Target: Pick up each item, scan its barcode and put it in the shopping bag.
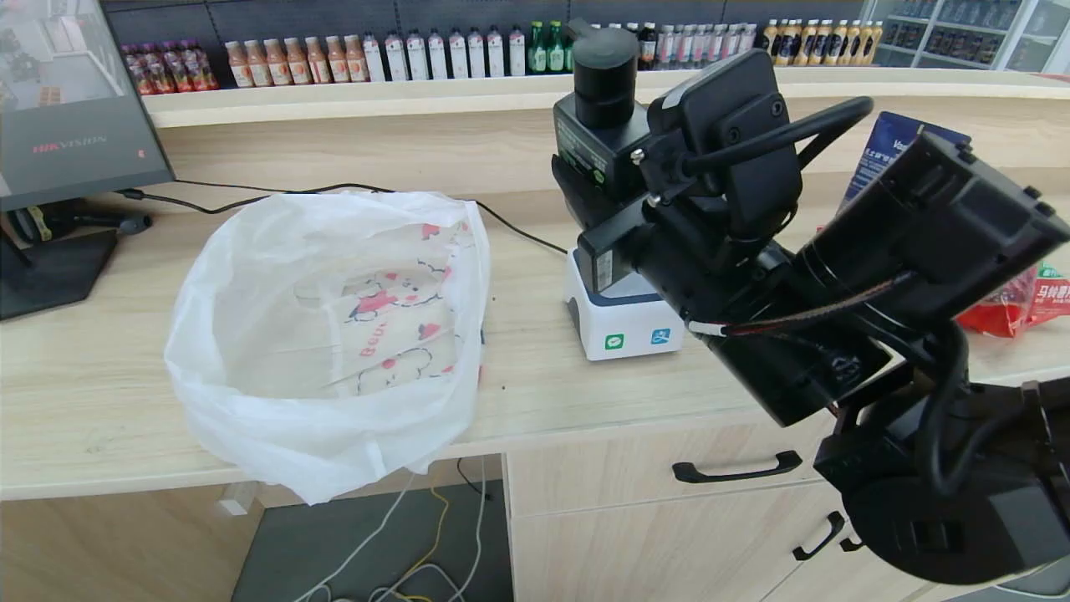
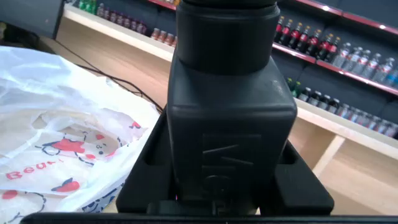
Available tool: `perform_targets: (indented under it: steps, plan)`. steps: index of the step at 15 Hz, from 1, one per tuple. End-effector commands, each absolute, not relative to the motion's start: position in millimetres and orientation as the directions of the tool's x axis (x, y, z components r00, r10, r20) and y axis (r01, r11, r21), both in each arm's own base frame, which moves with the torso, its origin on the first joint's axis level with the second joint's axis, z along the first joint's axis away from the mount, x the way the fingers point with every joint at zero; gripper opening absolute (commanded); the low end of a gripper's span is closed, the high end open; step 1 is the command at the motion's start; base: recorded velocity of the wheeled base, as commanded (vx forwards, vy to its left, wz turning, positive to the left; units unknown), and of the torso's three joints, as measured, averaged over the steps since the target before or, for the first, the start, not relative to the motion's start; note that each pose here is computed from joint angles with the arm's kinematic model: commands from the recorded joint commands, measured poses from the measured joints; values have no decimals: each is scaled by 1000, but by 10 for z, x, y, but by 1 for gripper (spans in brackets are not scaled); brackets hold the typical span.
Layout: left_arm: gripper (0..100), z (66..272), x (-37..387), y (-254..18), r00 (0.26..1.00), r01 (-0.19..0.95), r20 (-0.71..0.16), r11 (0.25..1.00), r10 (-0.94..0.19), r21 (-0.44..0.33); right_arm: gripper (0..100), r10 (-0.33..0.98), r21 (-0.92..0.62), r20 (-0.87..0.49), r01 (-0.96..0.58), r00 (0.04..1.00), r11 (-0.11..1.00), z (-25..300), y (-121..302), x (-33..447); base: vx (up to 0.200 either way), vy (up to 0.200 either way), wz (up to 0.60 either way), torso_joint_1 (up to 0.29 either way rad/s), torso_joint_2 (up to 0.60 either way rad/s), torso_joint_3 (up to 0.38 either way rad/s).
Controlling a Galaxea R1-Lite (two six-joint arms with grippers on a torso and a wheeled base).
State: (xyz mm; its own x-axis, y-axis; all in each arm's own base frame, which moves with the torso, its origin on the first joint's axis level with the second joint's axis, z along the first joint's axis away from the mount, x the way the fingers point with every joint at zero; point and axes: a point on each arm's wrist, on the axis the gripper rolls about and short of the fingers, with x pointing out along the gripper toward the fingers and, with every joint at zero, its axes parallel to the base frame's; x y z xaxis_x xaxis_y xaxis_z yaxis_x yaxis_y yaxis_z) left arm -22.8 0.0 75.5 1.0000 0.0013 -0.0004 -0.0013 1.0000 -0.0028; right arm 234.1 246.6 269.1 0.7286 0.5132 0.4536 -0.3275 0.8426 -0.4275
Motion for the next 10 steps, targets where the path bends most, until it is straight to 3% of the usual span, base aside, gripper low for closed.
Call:
perform_targets:
  steps: [1, 4, 10]
  plan:
    - [100, 755, -228, 0, 1000, -2, 0, 1000, 2, -3, 0, 507, -480, 475, -272, 719, 834, 2785, 2247, 2573, 0, 0, 0, 0, 0, 0]
    - [100, 755, -228, 1, 1000, 0, 0, 1000, 0, -3, 0, 592, -631, 467, -221, 657, 743, 2769, 1903, 2859, 0, 0, 0, 0, 0, 0]
    - [100, 755, -228, 0, 1000, -2, 0, 1000, 2, -3, 0, 753, -797, 360, -238, 550, 555, 2469, 1781, 3139, 0, 0, 0, 0, 0, 0]
